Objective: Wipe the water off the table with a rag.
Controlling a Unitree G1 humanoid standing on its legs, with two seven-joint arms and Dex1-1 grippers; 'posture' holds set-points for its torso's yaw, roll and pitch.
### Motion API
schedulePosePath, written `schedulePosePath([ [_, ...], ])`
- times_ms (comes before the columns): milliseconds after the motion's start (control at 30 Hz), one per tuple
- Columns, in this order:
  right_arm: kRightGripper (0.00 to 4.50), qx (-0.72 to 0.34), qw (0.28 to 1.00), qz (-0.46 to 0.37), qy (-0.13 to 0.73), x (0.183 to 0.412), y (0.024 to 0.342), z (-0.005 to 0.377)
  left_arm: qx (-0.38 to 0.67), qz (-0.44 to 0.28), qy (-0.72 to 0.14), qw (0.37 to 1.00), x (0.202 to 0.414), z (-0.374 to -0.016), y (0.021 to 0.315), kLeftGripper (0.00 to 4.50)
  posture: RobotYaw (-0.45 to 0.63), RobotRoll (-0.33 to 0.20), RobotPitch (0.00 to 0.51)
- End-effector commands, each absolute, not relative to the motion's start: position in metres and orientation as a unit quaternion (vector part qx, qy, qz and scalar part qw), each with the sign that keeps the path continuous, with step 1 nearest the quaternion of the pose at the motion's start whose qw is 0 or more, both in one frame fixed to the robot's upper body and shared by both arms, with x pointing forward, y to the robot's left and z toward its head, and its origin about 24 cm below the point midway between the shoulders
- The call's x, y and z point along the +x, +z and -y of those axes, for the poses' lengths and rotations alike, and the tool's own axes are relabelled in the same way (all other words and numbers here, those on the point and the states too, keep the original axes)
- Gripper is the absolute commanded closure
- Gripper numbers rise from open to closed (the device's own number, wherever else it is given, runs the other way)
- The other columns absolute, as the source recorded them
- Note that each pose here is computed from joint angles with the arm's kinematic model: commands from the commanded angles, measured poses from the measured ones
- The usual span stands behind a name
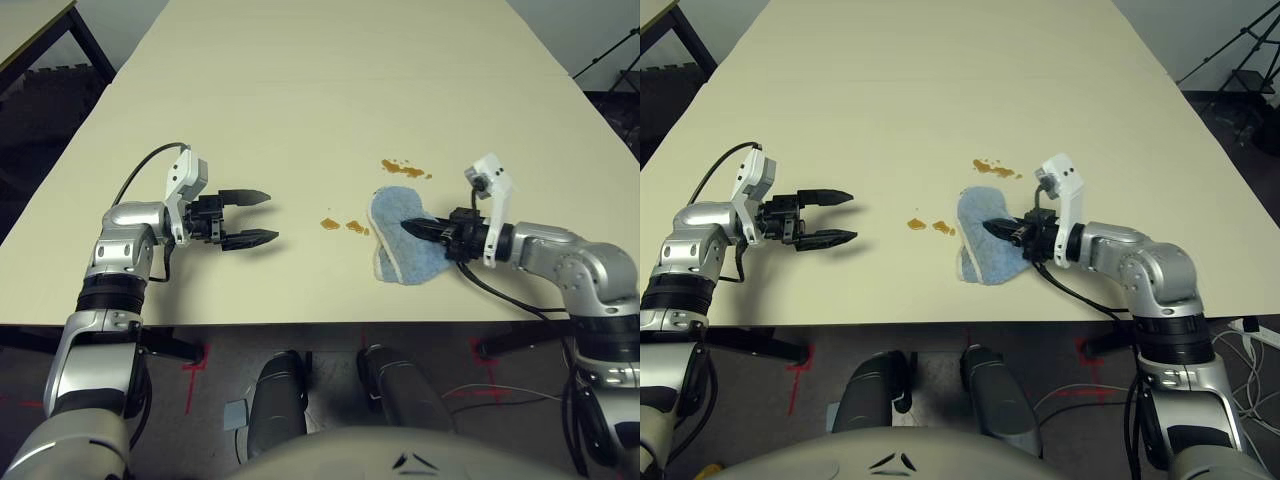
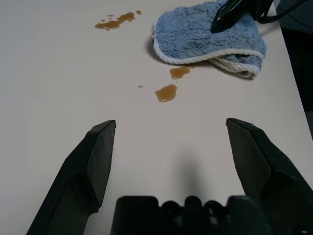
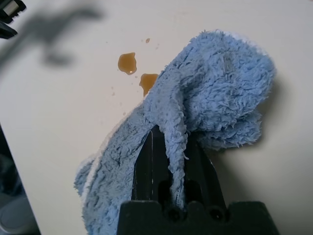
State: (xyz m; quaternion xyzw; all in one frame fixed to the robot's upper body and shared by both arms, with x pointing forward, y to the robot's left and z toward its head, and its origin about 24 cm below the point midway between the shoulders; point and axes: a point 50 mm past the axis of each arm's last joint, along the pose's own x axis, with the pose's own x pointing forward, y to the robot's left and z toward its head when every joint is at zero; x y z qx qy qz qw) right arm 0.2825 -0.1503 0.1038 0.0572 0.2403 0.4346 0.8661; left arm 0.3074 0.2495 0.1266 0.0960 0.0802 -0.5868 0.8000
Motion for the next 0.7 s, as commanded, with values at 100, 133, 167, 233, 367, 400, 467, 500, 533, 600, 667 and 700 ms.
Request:
schedulePosePath([
  [100,4.48,0.027,0.845,-0.267,0.463,0.29,0.089,0.12,0.106,-0.093,-0.591,0.794,0.304,-0.251,0.124,0.0,-0.31,0.0,0.124],
  [133,4.48,0.023,0.841,-0.266,0.47,0.292,0.089,0.114,0.106,-0.095,-0.591,0.794,0.304,-0.251,0.124,0.0,-0.31,0.0,0.124],
  [167,4.48,0.019,0.837,-0.266,0.478,0.294,0.088,0.108,0.107,-0.096,-0.592,0.793,0.303,-0.252,0.123,0.0,-0.31,0.0,0.124],
  [233,4.48,0.01,0.825,-0.268,0.497,0.296,0.085,0.096,0.106,-0.098,-0.593,0.792,0.302,-0.252,0.123,0.0,-0.3,0.0,0.126],
  [367,4.48,-0.01,0.802,-0.273,0.531,0.297,0.081,0.076,0.105,-0.098,-0.592,0.793,0.301,-0.251,0.122,0.0,-0.29,0.0,0.127],
  [400,4.48,-0.014,0.796,-0.275,0.539,0.297,0.079,0.072,0.105,-0.098,-0.592,0.793,0.3,-0.252,0.122,0.0,-0.29,0.0,0.127],
  [467,4.48,-0.02,0.787,-0.275,0.552,0.296,0.077,0.064,0.104,-0.098,-0.591,0.794,0.298,-0.252,0.121,0.0,-0.28,0.0,0.129],
  [500,4.48,-0.023,0.783,-0.275,0.558,0.296,0.077,0.06,0.103,-0.098,-0.59,0.795,0.297,-0.252,0.121,0.0,-0.28,0.0,0.129],
  [533,4.48,-0.024,0.781,-0.274,0.561,0.296,0.077,0.058,0.103,-0.099,-0.59,0.795,0.297,-0.252,0.12,0.0,-0.28,0.0,0.129],
  [600,4.48,-0.027,0.775,-0.272,0.57,0.297,0.076,0.05,0.102,-0.099,-0.589,0.795,0.295,-0.253,0.119,0.0,-0.28,0.0,0.13],
  [667,4.48,-0.029,0.772,-0.27,0.575,0.298,0.076,0.045,0.102,-0.1,-0.589,0.795,0.295,-0.252,0.119,0.0,-0.27,0.0,0.13],
  [700,4.48,-0.029,0.771,-0.269,0.576,0.299,0.076,0.044,0.102,-0.1,-0.589,0.796,0.295,-0.252,0.119,0.0,-0.27,0.0,0.13],
])
